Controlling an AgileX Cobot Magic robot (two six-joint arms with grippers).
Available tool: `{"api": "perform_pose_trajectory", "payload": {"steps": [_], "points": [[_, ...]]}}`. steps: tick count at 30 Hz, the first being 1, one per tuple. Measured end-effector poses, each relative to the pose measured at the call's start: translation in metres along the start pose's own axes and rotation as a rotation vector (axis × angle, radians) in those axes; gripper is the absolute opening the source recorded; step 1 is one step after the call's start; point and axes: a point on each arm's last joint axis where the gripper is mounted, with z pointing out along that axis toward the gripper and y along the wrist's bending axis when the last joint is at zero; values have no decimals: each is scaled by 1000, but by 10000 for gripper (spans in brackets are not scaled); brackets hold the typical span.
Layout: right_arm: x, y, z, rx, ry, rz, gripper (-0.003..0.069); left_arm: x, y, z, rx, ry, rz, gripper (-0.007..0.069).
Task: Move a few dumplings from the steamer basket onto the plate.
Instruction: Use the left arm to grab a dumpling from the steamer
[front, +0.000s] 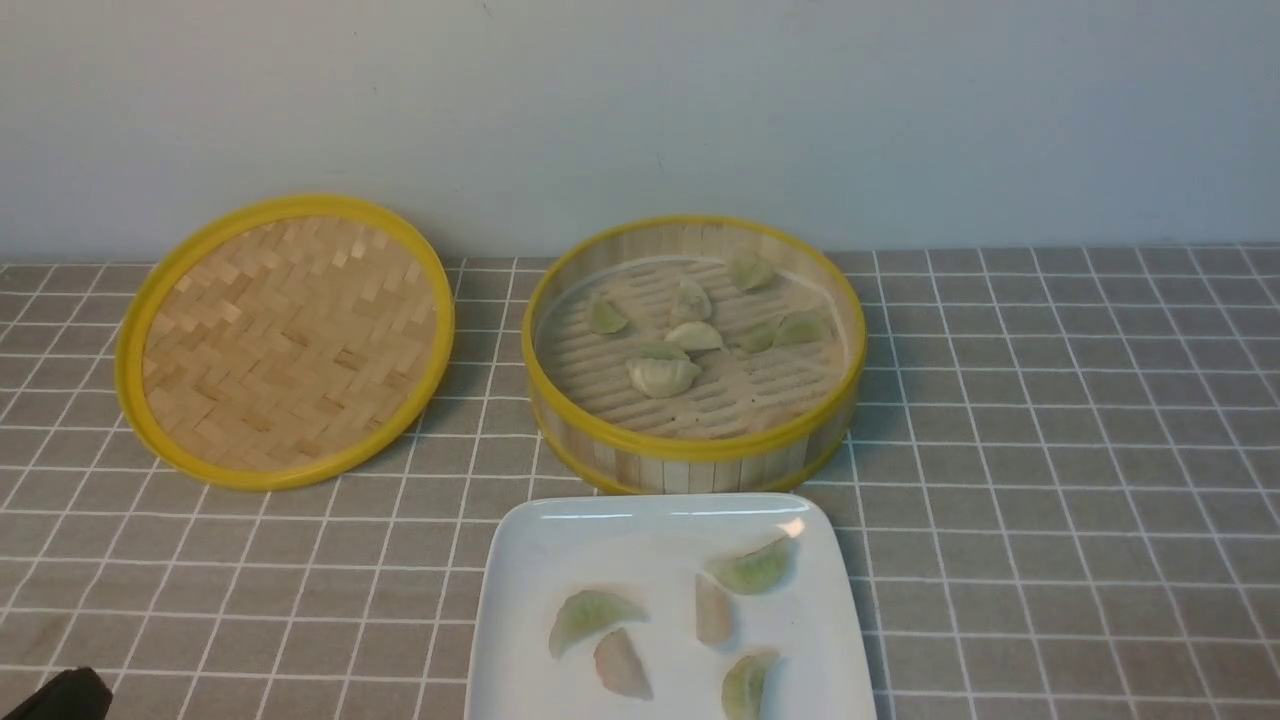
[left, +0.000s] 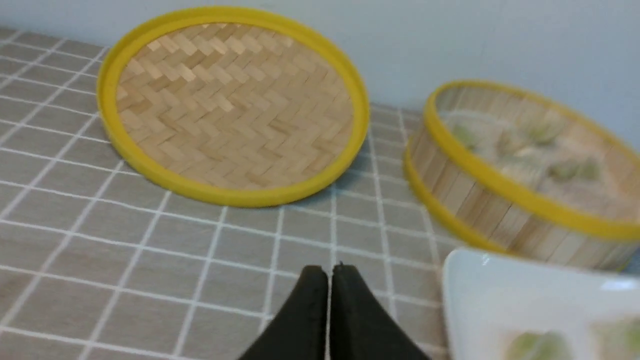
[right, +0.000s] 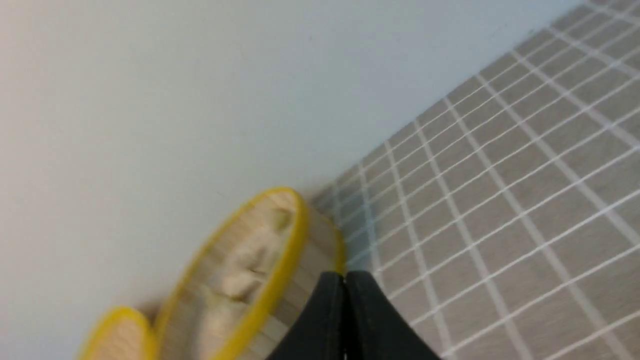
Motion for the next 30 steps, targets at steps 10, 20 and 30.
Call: {"api": "perform_pose_trajectory", "payload": {"steps": [10,20,30], "points": [[-9,4,-1,-60,-93,335,-15,-26,2,-4,42,-285,-465,-5],[-28,40,-9,-139,-54,46,-15,-80,-40,-7,135,-145,-234,-5],[-93,141,41,-54,448,-480,-15,-123,-88,94,278,643,56,-5]]}}
